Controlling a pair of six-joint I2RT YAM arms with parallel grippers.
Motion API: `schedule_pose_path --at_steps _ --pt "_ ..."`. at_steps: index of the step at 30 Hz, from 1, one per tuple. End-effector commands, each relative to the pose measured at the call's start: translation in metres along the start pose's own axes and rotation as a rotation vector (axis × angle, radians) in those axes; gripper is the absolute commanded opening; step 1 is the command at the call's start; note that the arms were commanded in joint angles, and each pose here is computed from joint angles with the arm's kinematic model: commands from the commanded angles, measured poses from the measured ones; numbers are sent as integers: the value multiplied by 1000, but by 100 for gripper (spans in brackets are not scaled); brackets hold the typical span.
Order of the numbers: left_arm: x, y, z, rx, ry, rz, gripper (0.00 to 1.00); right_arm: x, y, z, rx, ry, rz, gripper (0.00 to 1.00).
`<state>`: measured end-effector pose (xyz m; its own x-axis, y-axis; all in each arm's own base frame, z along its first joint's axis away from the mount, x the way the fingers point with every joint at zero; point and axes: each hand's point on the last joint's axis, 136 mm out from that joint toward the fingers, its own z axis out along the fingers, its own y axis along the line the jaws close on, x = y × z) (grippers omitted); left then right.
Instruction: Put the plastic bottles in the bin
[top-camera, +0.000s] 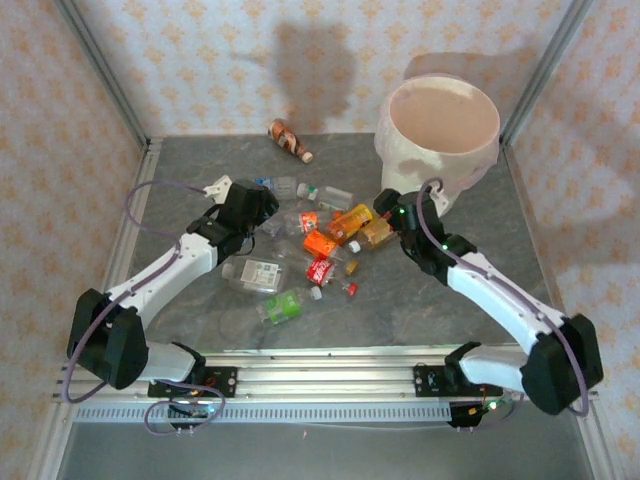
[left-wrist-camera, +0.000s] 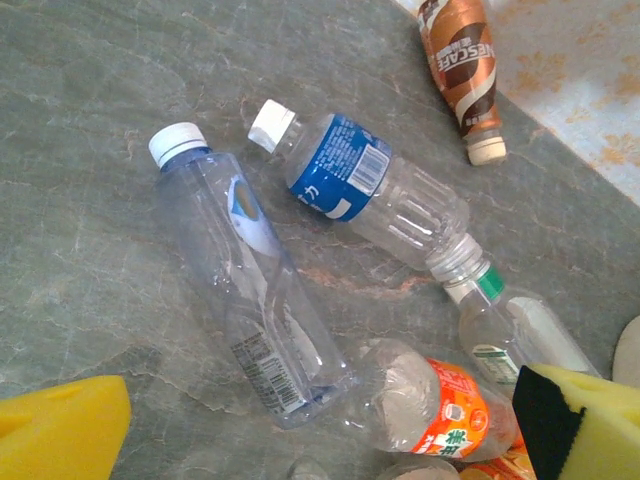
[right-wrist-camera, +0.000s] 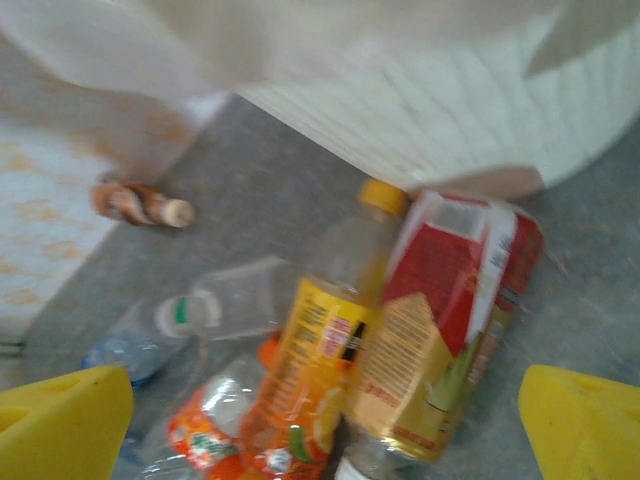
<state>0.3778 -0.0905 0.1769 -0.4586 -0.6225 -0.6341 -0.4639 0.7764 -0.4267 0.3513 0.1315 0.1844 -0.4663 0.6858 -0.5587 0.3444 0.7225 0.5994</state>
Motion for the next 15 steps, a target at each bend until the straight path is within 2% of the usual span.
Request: schedule_pose_path --at_steps 1,6,15 --pt "-18 -7 -5 6 -45 -27 100 16 -3 22 25 36 108 99" --pt "-18 1 -7 -19 -51 -25 100 36 -9 51 80 115 130 99" --pt "-21 9 -13 -47 -71 -17 100 75 -52 82 252 185 196 100"
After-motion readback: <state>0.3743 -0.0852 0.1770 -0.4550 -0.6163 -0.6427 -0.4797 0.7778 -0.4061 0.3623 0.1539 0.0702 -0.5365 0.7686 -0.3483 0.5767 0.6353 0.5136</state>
